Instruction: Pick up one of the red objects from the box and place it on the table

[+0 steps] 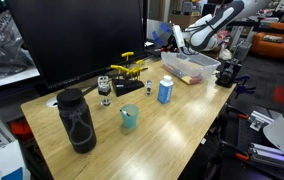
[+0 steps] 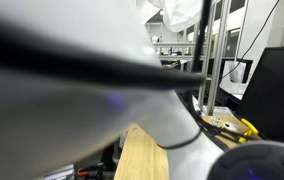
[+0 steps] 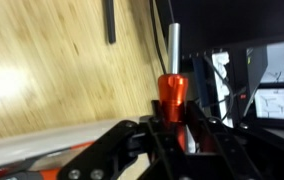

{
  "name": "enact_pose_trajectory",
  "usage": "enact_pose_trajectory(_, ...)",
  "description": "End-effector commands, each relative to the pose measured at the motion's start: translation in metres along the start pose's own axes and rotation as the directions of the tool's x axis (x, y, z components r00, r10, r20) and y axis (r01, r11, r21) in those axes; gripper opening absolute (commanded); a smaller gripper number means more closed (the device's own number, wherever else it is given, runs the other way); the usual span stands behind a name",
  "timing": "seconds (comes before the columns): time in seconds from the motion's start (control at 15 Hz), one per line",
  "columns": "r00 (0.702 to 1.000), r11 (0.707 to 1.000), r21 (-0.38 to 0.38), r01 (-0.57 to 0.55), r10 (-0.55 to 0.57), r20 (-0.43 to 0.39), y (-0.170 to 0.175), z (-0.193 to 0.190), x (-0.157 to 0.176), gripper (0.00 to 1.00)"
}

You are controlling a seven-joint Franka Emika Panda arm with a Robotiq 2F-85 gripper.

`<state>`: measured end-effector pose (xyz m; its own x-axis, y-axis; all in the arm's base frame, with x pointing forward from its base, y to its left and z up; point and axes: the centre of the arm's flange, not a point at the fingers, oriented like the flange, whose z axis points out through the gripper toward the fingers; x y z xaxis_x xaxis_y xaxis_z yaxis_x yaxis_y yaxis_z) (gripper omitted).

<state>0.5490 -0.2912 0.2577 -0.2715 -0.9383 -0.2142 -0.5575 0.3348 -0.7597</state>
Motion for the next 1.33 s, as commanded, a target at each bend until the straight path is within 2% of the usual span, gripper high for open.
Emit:
enact_pose_trajectory(0.0, 0.988, 0.998, -0.023, 0.066, -0.063, 0.140, 0.007, -0.075, -0.040, 0.07)
enact_pose_trajectory(0.2, 0.962, 0.989, -0.044, 0.142, -0.127, 0.243, 0.020, -0.100, -0.072, 0.07)
enact_pose_trajectory(0.33, 0.947, 0.983, -0.062, 0.175, -0.151, 0.283, 0.023, -0.118, -0.091, 0.07)
enact_pose_trajectory(0.53, 0.917, 0.966, -0.130, 0.224, -0.163, 0.364, 0.031, -0.121, -0.103, 0.07)
enact_pose_trajectory(0.6, 0.915, 0.960, -0.159, 0.231, -0.158, 0.371, 0.033, -0.120, -0.107, 0.07)
enact_pose_trajectory(0.8, 0.908, 0.943, -0.251, 0.217, -0.101, 0.407, 0.041, -0.114, -0.107, 0.07)
enact_pose_trajectory(0.93, 0.902, 0.932, -0.321, 0.168, -0.014, 0.431, 0.046, -0.105, -0.101, 0.07)
enact_pose_trajectory(1.27, 0.915, 0.875, -0.483, 0.027, 0.173, 0.365, 0.068, -0.085, -0.087, 0.07)
